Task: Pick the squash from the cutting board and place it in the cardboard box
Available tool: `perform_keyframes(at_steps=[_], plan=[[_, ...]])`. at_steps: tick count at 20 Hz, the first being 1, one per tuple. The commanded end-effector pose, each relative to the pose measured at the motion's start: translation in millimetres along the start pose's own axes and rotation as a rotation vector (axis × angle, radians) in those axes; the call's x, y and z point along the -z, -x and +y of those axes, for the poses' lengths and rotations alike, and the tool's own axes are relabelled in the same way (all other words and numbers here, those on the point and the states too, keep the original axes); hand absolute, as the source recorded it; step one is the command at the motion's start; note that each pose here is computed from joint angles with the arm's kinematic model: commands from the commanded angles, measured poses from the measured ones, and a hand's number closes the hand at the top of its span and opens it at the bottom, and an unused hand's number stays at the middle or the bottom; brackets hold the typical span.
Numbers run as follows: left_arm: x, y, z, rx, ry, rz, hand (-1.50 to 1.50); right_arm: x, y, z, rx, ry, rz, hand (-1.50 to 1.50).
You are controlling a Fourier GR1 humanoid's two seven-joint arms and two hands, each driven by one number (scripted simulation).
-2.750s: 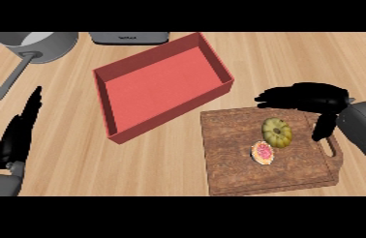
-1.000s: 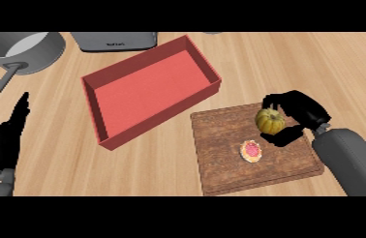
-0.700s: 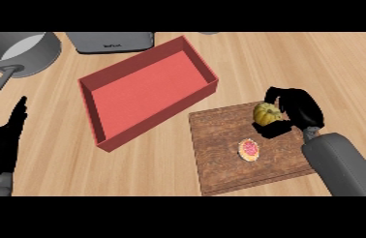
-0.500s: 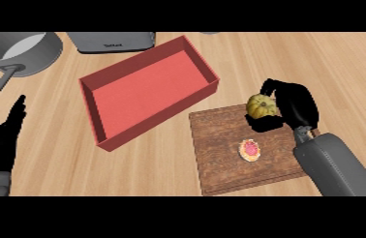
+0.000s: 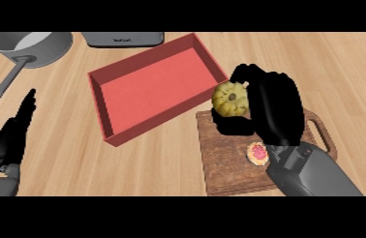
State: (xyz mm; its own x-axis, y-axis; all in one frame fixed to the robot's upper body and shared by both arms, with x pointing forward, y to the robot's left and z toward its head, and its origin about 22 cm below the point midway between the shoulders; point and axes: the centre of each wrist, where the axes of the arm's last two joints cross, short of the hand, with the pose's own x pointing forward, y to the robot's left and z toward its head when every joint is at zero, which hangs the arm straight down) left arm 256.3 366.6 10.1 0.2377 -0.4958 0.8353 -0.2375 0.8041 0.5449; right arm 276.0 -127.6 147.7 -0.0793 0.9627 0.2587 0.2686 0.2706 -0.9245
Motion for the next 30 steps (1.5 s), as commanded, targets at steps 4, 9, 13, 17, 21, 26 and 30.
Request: perform_keyframes(at_steps=[4,9,13,17,21,26,30], plan=[[3.2,-9.7,-11.7,0.004,0.02,-0.024,0.0,27.0,-74.6,-34.1,0.146,-0.016,-0.01,1.5],[2.0,-4.7,-20.4,-0.006,0.015,-0.009,0.0,69.0,-90.8,-20.3,0.234,0.009,0.036,1.5],[13.5,-30.2,-11.4,-0.003,0.043,-0.058,0.0,93.7,-124.5,-27.0,0.317,-0.012,0.096,1.5],[5.6,-24.4,-7.1,0.006,0.038,-0.044,0.0,121.1,-120.0,-2.2,0.357,-0.028,0.115,1.5],[18.1,-24.1,-22.5,-0.005,0.064,-0.053,0.0,141.1,-117.0,17.9,0.365,-0.042,0.145,1.5],[15.9,-41.5,-13.3,-0.001,0.073,-0.083,0.0,155.6,-92.6,49.4,0.333,-0.046,0.194,1.5],[10.2,-40.6,-24.1,0.007,0.083,-0.097,0.0,162.0,-90.3,56.0,0.307,-0.038,0.287,1.5]])
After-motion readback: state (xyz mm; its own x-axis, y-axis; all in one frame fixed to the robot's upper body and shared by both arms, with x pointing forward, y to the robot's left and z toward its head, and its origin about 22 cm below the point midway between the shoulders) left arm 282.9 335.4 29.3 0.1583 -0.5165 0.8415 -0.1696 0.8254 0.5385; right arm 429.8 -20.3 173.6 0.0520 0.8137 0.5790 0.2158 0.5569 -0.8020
